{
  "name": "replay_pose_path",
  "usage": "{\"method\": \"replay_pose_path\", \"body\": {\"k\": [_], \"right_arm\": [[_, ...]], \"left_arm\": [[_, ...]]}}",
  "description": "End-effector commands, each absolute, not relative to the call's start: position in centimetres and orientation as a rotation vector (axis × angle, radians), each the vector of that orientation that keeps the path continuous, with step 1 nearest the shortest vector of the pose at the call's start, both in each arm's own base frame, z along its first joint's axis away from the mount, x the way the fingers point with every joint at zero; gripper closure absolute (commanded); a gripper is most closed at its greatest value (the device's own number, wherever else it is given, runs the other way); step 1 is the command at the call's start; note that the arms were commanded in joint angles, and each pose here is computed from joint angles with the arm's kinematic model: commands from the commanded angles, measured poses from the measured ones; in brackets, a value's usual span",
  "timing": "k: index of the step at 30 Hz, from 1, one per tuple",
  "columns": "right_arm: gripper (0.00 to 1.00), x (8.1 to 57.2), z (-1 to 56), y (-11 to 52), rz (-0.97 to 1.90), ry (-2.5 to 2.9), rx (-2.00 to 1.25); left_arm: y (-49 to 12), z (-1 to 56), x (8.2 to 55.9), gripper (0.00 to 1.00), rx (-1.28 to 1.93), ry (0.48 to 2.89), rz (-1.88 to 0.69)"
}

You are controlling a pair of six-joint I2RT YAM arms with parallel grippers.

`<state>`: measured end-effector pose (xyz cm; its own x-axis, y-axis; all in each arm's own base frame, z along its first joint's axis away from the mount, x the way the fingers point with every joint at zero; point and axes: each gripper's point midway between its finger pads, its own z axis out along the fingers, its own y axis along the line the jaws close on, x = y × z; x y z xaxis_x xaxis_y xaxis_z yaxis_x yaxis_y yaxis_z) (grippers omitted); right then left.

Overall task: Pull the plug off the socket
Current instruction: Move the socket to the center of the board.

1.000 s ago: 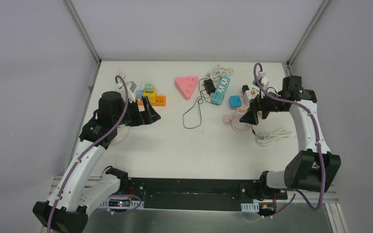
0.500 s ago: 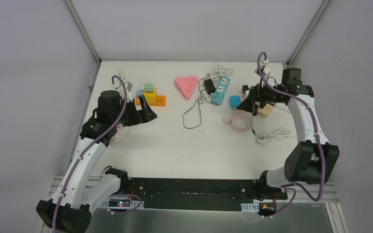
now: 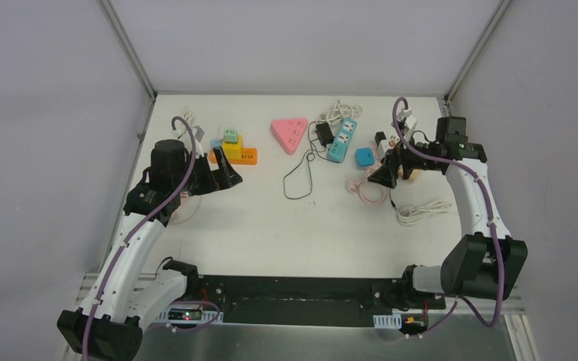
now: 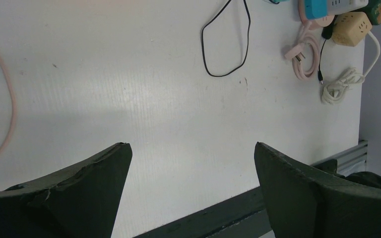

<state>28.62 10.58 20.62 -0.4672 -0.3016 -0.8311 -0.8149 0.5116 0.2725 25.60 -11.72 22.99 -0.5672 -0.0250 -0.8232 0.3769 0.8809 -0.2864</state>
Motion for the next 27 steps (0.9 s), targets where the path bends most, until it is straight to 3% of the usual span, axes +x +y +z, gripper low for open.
{"method": "replay_pose_path", "body": {"k": [1, 27], "right_arm": [[0.00, 28.3, 21.4, 10.5, 0.817, 1.947, -1.000], [0.00, 29.8, 20.2, 9.5, 0.772, 2.045, -0.879]], "left_arm": [[-11.2, 23.9, 26.1, 0.01, 0.242, 2.074, -0.527], [-11.2, 24.1, 25.9, 0.01, 0.241, 2.063, -0.530]]}}
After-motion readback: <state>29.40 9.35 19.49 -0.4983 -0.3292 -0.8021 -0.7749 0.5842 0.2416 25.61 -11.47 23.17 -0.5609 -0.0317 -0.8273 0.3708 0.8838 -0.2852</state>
